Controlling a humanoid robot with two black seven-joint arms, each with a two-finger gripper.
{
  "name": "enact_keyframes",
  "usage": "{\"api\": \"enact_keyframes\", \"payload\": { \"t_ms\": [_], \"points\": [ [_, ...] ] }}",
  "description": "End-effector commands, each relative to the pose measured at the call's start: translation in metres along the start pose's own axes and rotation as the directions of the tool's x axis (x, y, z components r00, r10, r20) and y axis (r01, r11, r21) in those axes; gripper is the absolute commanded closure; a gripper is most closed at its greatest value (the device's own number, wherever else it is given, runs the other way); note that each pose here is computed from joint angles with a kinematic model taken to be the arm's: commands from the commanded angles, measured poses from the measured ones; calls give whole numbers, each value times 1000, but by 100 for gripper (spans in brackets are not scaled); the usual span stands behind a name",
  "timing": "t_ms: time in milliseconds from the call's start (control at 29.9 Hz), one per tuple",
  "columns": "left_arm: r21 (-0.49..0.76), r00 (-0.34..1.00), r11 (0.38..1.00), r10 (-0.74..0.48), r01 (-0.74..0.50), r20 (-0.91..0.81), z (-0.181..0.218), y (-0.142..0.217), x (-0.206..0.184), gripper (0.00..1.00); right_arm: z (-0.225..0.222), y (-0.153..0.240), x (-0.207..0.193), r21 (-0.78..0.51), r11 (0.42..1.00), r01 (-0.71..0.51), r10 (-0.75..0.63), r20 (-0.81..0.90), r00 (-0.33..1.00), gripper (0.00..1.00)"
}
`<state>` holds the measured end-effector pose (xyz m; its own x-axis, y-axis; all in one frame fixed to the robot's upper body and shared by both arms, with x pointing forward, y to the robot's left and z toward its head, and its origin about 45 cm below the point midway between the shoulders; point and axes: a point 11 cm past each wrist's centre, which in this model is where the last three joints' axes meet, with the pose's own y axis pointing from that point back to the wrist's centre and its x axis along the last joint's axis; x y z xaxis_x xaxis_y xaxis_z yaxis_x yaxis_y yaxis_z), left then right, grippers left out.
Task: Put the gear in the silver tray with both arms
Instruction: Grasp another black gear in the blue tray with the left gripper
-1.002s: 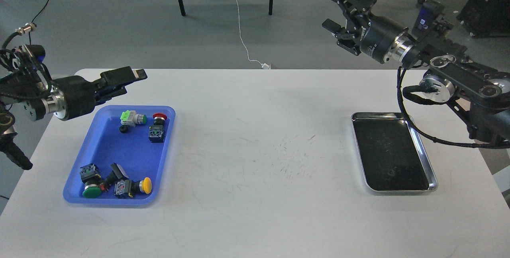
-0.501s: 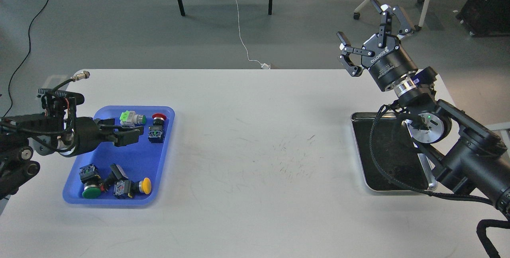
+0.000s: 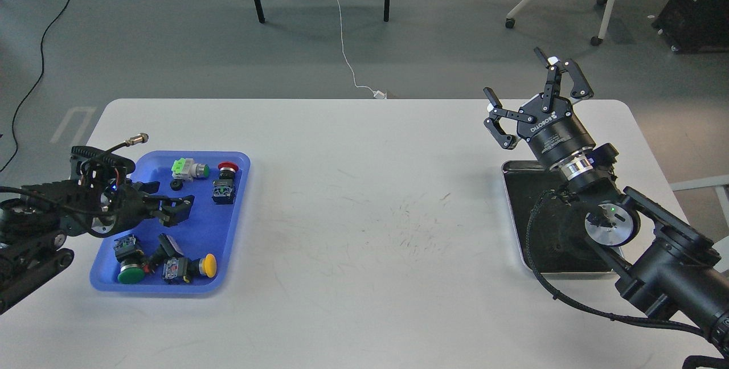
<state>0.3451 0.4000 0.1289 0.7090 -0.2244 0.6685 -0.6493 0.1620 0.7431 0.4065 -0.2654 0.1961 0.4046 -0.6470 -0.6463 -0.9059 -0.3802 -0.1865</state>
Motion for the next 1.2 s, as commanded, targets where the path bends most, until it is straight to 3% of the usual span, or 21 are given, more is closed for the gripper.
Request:
{"api": "enact_keyframes", "payload": {
  "t_ms": [0,301,601,969,1170],
  "points": [
    [26,1000,999,19,-18,-10,-8,-2,-1,22,1,0,0,-2,1000,1,-1,1,1000,2],
    [27,989,998,56,-52,-139,-5,-15,4,22,1,0,0,-2,1000,1,-1,0,1000,2],
    [56,983,995,89,-81,-159,-10,-20,1,23,-1,1,1,-2,1000,0,0,-4,1000,2],
    [39,983,996,85,-80,-163,-4,-23,0,42,-2,1,1,-3,1000,0,0,-8,1000,2],
    [29,983,996,84,-80,-166,0,-25,0,43,-2,1,1,-3,1000,0,0,-8,1000,2]
  ]
}}
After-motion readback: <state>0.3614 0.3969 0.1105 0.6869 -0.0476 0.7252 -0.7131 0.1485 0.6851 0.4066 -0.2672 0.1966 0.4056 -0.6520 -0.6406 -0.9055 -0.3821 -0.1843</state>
